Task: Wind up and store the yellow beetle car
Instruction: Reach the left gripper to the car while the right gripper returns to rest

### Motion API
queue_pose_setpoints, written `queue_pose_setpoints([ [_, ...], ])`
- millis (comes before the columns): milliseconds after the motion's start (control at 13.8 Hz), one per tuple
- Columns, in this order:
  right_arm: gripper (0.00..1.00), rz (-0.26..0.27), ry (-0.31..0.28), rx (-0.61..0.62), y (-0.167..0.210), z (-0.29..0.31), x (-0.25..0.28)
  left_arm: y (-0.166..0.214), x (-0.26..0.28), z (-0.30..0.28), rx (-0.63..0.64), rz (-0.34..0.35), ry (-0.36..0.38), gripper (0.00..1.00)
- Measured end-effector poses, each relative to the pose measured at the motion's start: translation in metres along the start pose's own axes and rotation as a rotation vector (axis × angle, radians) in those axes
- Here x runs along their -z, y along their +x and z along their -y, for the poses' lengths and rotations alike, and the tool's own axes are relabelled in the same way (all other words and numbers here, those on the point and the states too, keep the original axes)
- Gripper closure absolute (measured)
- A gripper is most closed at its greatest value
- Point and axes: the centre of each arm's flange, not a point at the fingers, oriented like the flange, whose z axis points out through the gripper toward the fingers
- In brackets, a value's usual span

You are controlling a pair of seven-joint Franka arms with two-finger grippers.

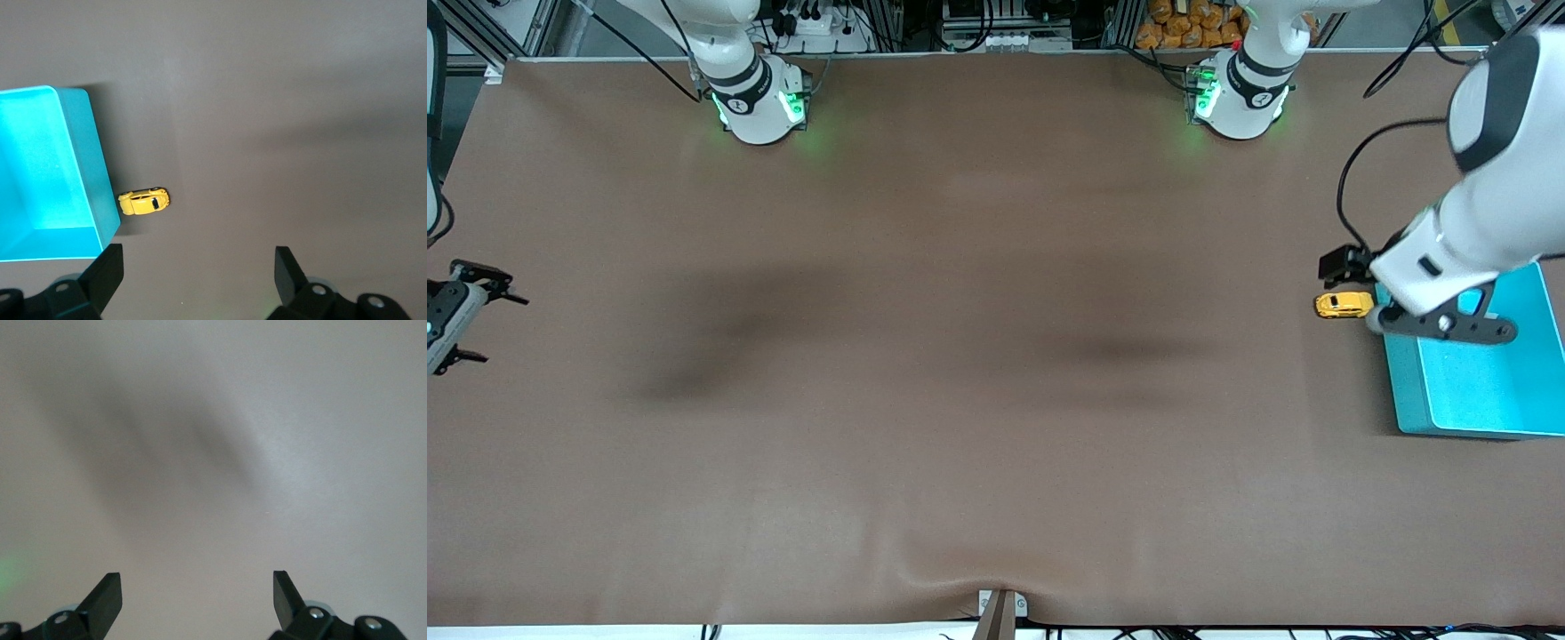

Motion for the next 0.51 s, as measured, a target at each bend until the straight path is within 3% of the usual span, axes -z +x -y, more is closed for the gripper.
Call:
queue_pose_setpoints([
  [217, 0.0, 0.001, -0.004, -0.143, 0.011, 0.01, 0.036, 0.019, -0.042, 0.01, 0.081, 0.069, -0.011, 0.0],
  [507, 0.0, -0.004, -0.016, -0.332, 0.009, 0.023, 0.091, 0.027, -0.067, 0.036, 0.181, 0.107, -0.017, 0.0],
])
